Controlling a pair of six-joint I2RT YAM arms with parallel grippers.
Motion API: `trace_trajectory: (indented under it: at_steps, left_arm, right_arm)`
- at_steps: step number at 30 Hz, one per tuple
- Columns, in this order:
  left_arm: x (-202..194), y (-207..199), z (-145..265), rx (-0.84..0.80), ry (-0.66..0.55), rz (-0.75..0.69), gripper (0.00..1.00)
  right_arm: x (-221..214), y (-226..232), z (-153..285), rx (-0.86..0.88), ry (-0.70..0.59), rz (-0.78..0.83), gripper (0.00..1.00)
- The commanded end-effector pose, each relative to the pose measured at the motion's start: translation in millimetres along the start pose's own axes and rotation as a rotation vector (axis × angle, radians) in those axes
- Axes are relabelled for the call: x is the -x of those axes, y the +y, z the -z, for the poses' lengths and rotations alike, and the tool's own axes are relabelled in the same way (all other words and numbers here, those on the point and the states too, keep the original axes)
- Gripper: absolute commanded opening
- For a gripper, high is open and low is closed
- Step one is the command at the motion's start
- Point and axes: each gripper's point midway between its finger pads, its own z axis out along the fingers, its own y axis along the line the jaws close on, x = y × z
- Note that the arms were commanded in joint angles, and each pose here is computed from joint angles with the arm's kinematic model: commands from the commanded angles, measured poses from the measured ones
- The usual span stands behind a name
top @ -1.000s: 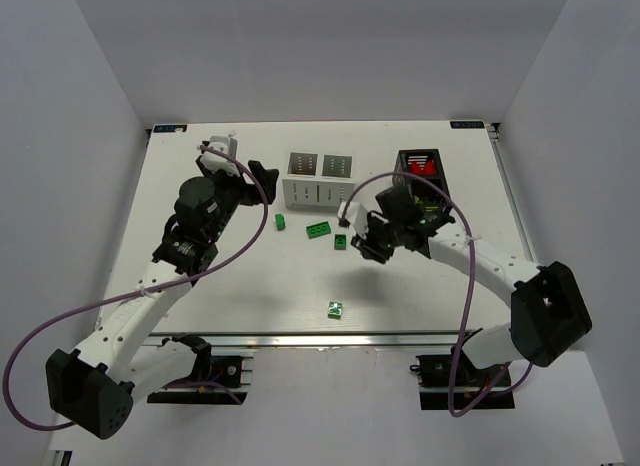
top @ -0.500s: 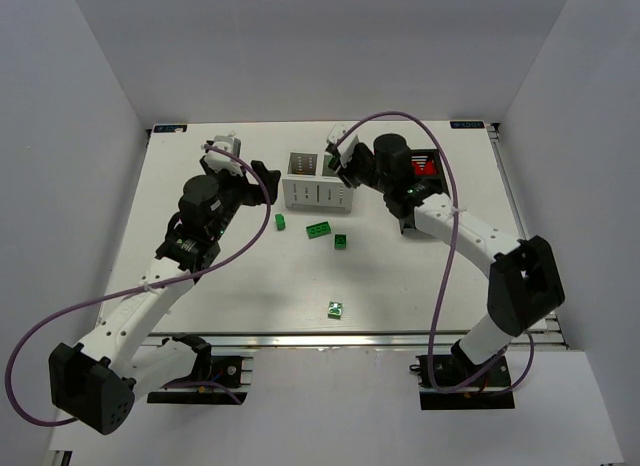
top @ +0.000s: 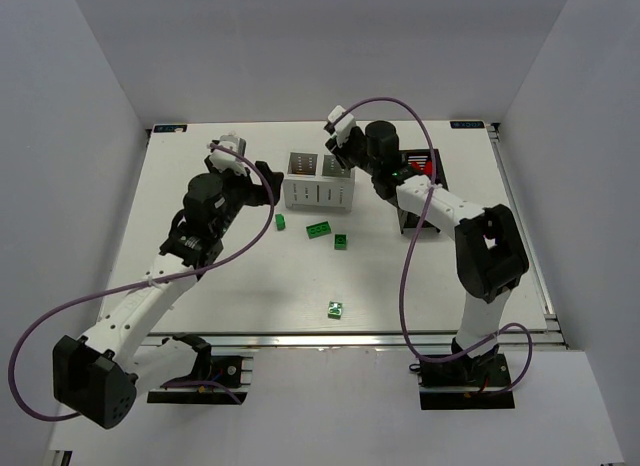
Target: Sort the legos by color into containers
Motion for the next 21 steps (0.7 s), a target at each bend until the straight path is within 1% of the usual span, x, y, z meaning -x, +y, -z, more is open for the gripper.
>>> trace_trajectory:
  at_steps: [1,2,3,4,5,7,9,10,15,17,21]
  left_arm:
    - [-3.1,-1.1,-1.1,-0.007,0.012,-0.019,0.95]
    - [-4.5,-1.4,-2.0,-0.009,0.017,-0.019,0.95]
    - [-4.8,-2.1,-2.2,-0.013,0.019,-0.021,0.95]
    - [-6.7,-2.2,-2.7,-0.015,0.026,-0.022,0.95]
    - [-7.4,-2.7,-3.6,-0.018,0.029,-0.023,0.95]
    - [-9.9,-5.0,-5.6,-0.031,0.04,-0.024,0.95]
    - [-13.0,-6.4,-6.8,-0.04,0.051,-0.025,0.95]
    - [-13.2,-7.7,-7.3,-0.047,0.054,-0.024,0.95]
    - [-14.6,-8.0,-7.4,-0.049,0.059,-0.025,0.95]
    - [-14.0,-6.5,-6.9,-0.041,0.056,-0.025,0.96]
    - [-19.5,6.9,-8.5,0.033,0.048,-0.006,0.98]
  right_arm:
    - [29.6,-16.5,-4.0,-0.008,-0.08,-0.03,0.03]
    - [24.3,-15.0,-7.2,-0.001,-0.069,-0.035,0.06]
    - [21.3,-13.7,-8.9,0.005,-0.06,-0.037,0.15]
    - [17.4,-12.2,-10.9,0.01,-0.047,-0.04,0.21]
    - [9.2,-8.3,-14.7,0.027,-0.022,-0.045,0.32]
    - [1.9,-2.3,-16.9,0.062,-0.003,-0.044,0.46]
    - [-5.9,2.8,-18.4,0.095,0.012,-0.054,0.63]
    - [-7.7,3.9,-18.8,0.101,0.014,-0.059,0.89]
    - [-3.7,2.6,-15.9,0.106,0.015,-0.071,0.89]
    - [7.7,-3.1,-7.7,0.082,-0.001,-0.067,0.89]
    - [37.5,-22.6,30.4,-0.019,-0.054,-0.071,0.9]
